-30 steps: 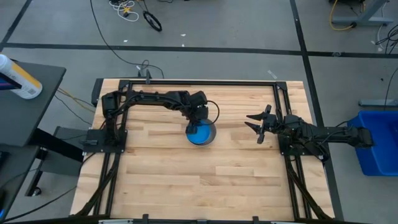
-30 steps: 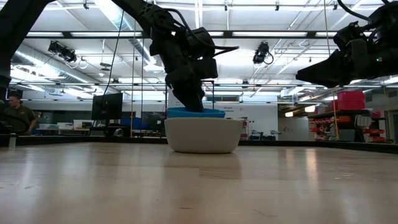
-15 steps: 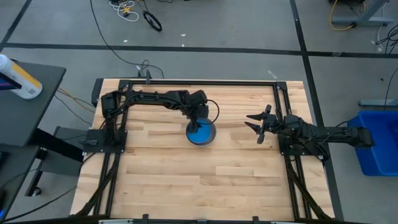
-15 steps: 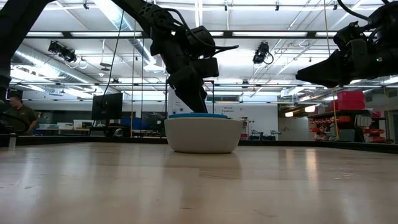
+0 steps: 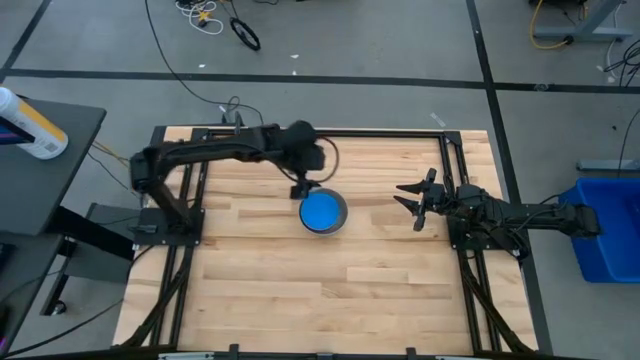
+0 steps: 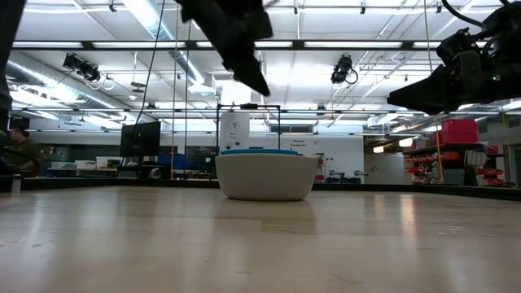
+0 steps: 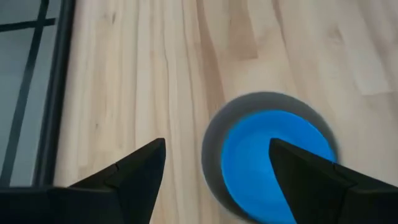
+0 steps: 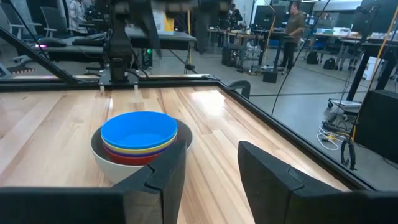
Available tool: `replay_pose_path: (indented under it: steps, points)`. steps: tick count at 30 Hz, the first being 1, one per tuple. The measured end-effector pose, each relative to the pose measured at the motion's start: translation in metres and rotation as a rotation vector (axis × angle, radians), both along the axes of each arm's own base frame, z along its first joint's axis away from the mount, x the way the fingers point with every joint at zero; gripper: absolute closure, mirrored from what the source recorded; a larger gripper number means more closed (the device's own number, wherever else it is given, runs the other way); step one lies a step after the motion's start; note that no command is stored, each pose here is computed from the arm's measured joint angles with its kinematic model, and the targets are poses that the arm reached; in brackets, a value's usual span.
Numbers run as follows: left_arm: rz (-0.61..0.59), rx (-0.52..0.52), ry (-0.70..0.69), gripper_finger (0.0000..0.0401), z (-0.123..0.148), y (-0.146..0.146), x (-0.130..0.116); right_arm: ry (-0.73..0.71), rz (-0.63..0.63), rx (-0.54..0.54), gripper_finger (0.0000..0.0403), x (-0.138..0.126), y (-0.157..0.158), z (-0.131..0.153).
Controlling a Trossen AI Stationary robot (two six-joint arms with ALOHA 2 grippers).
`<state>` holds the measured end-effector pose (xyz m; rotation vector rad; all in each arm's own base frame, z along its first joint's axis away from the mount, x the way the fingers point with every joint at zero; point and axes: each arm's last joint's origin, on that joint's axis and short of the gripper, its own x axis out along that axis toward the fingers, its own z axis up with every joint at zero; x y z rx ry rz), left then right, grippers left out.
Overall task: Nest bowls inside each other
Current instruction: Return to Home Position
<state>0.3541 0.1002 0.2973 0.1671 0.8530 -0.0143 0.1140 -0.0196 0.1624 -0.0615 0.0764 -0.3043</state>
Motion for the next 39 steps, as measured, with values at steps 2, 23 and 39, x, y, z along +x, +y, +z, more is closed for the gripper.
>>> replay_pose_path:
  steps: [2,23,39]
  points:
    - [0.013,-0.009,-0.010,0.0108,0.017,-0.005,-0.016,0.000,0.000,0.000,0.0245,0.000,0.000,0.000]
    - [0.121,-0.036,-0.375,0.0120,0.069,-0.065,-0.222,-0.028,-0.001,-0.004,0.0248,0.000,0.000,0.003]
    - [-0.060,-0.316,-0.859,0.0118,-0.040,-0.090,-0.279,-0.034,0.104,0.146,0.0244,0.001,0.003,0.000]
